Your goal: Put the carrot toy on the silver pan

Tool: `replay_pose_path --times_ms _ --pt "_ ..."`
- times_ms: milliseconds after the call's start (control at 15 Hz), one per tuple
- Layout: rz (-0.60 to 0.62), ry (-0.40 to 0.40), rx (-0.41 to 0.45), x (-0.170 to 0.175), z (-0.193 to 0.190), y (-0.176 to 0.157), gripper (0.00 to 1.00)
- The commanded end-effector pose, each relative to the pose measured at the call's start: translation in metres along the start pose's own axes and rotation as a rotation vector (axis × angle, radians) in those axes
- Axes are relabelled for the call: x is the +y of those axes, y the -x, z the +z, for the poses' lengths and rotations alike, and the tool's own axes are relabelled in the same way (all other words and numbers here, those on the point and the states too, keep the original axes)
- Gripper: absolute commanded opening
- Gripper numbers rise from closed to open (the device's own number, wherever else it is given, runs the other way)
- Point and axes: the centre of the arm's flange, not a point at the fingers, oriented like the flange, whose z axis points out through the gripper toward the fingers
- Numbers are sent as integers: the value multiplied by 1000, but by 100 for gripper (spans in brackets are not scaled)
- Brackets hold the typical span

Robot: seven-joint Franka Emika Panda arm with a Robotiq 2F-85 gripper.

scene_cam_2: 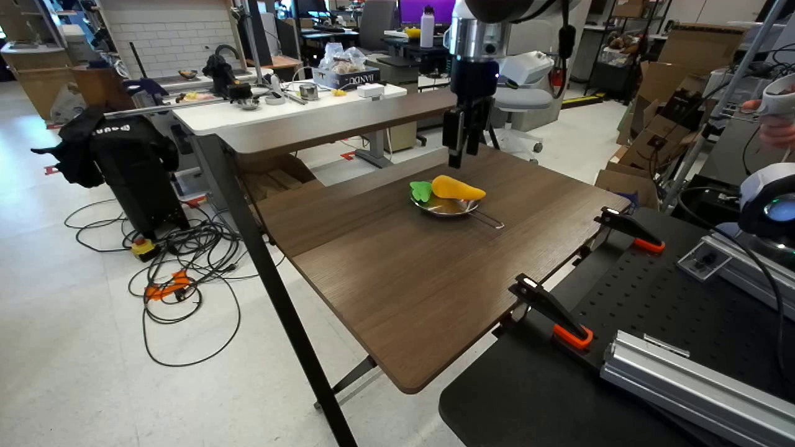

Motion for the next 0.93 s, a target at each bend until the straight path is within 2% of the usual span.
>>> replay_pose_path --times_ms 0,667,733,867 --pt "-12 -1 4 -4 -12 6 100" --pt "-4 20 83 -7 -71 18 100" --pt "3 26 67 0 -49 1 100" --pt "3 31 80 -1 -61 5 100"
